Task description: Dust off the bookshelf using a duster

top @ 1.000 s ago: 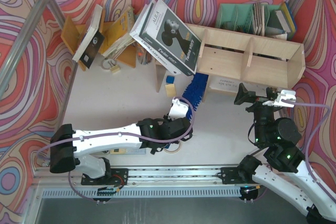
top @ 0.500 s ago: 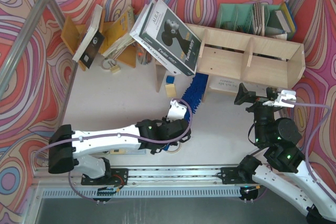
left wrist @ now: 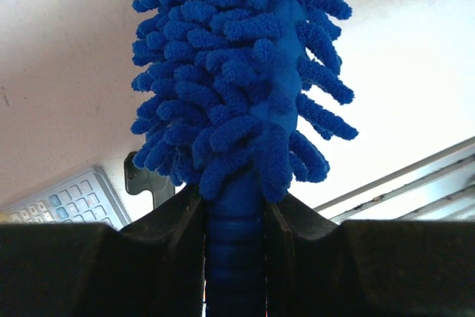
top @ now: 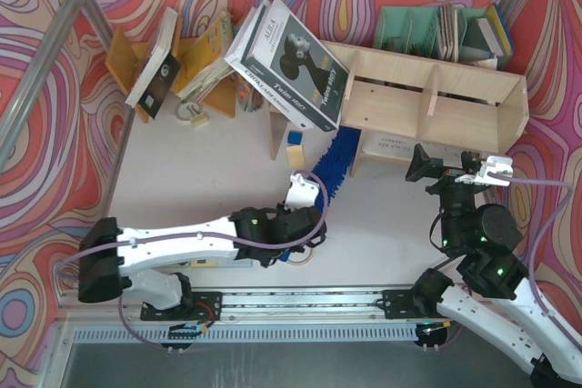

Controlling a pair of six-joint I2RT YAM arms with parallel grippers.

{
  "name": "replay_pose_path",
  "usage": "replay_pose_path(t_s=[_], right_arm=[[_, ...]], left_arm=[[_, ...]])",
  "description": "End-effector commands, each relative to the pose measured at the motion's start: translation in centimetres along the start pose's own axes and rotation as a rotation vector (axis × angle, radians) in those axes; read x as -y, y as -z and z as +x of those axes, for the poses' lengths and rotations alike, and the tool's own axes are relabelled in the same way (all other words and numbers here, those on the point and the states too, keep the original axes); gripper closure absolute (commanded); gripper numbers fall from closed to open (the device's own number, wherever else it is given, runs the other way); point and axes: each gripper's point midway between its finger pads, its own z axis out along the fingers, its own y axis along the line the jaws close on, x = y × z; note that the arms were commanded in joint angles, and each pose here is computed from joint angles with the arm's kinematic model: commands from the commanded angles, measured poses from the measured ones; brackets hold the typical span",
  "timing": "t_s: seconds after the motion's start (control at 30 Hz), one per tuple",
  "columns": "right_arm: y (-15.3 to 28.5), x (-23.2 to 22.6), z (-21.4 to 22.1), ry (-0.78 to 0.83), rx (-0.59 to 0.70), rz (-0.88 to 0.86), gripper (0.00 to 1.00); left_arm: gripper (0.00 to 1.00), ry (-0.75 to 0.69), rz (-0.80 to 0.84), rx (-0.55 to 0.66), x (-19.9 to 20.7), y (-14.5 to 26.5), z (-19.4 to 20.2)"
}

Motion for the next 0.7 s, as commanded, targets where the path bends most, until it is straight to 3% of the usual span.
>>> replay_pose_path(t_s=[0.0,0.17,0.5,0.67], right_arm=[[-0.1,-0.1,-0.1,0.002,0.007,-0.003,0.01],[-0.1,-0.1,-0.1,-0.002,0.009,-0.002,0.01],[-0.1,-0.1,0.0,0.001,0.006,-0.002,0.01],[-0.1,-0.1,-0.1,0.001,0.007,-0.002,0.01]], left_arm=[[1.00,0.069,0.047,0.179,-0.4,3.0,-4.2],[1.00,0.103,0.074,0.233,-1.1,3.8,-4.5],[1.00,0.005,0.031,0.013,0.3,-0.5,0.6],[1.00,-0.020,0.021,-0.007,0.5,-0.9,0.8]])
